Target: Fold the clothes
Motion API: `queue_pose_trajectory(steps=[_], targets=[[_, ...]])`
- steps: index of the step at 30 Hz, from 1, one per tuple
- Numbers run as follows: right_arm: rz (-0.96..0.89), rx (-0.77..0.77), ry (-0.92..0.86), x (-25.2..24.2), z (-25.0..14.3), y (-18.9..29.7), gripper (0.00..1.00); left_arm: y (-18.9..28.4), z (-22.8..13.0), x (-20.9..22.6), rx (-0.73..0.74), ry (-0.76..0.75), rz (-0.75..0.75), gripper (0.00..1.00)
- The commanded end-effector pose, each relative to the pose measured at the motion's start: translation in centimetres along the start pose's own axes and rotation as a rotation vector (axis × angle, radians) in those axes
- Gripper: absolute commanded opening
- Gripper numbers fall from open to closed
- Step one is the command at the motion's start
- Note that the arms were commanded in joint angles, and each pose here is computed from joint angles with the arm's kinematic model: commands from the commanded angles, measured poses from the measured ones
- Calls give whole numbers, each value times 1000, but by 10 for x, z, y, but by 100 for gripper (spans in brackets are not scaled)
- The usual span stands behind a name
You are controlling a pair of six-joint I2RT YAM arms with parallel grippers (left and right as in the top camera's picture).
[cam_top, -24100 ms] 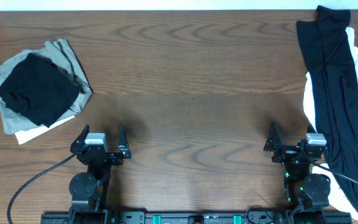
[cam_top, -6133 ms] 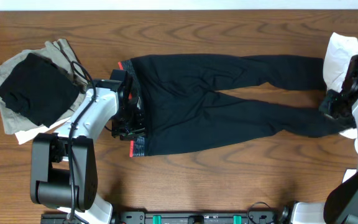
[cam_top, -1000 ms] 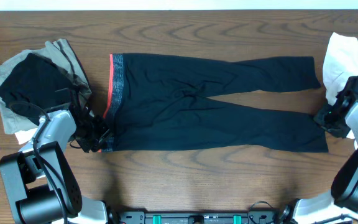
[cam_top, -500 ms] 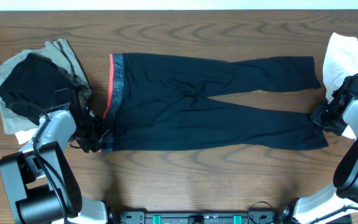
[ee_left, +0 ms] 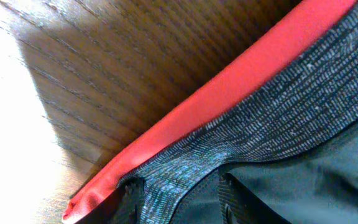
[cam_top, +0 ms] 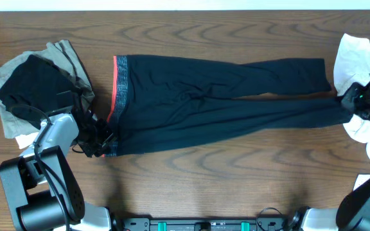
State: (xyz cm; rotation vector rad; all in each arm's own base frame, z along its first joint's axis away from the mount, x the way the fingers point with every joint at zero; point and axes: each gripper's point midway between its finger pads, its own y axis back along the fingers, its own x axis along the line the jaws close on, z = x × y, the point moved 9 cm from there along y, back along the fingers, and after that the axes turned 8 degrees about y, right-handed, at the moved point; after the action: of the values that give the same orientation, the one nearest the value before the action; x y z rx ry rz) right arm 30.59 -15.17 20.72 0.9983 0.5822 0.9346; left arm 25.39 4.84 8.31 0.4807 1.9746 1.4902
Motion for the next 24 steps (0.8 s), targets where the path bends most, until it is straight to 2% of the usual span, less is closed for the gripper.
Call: queue_pose_trajectory(steps=[1, 5, 7, 8, 14, 15, 17, 18, 20, 24], targets=[[-92, 39, -6, -10, -6, -8, 1, -26, 1, 34, -11, 18, 209, 43], [-124, 102, -3, -12, -18, -25, 9, -26, 1, 34, -11, 18, 209, 43], [-129, 132, -1, -13, -22, -33, 23, -26, 1, 34, -10, 18, 209, 43], [-130, 148, 1, -13, -24, -36, 26, -26, 1, 34, -8, 18, 211, 44], [-134, 210, 2, -14, -32, -42, 28, -26, -2, 36, 8, 23, 220, 44], [-135, 222, 3, -14, -34, -41, 29, -26, -2, 36, 13, 24, 219, 48], [-136, 242, 4, -15, -37, -40, 35, -26, -3, 35, 23, 26, 210, 66], [-137, 255, 4, -15, -39, -40, 37, -26, -4, 35, 27, 27, 210, 73], [-139, 282, 5, -16, -43, -39, 39, -26, -6, 35, 39, 29, 204, 79], [-140, 316, 8, -16, -51, -41, 40, -24, -10, 32, 73, 7, 166, 84]])
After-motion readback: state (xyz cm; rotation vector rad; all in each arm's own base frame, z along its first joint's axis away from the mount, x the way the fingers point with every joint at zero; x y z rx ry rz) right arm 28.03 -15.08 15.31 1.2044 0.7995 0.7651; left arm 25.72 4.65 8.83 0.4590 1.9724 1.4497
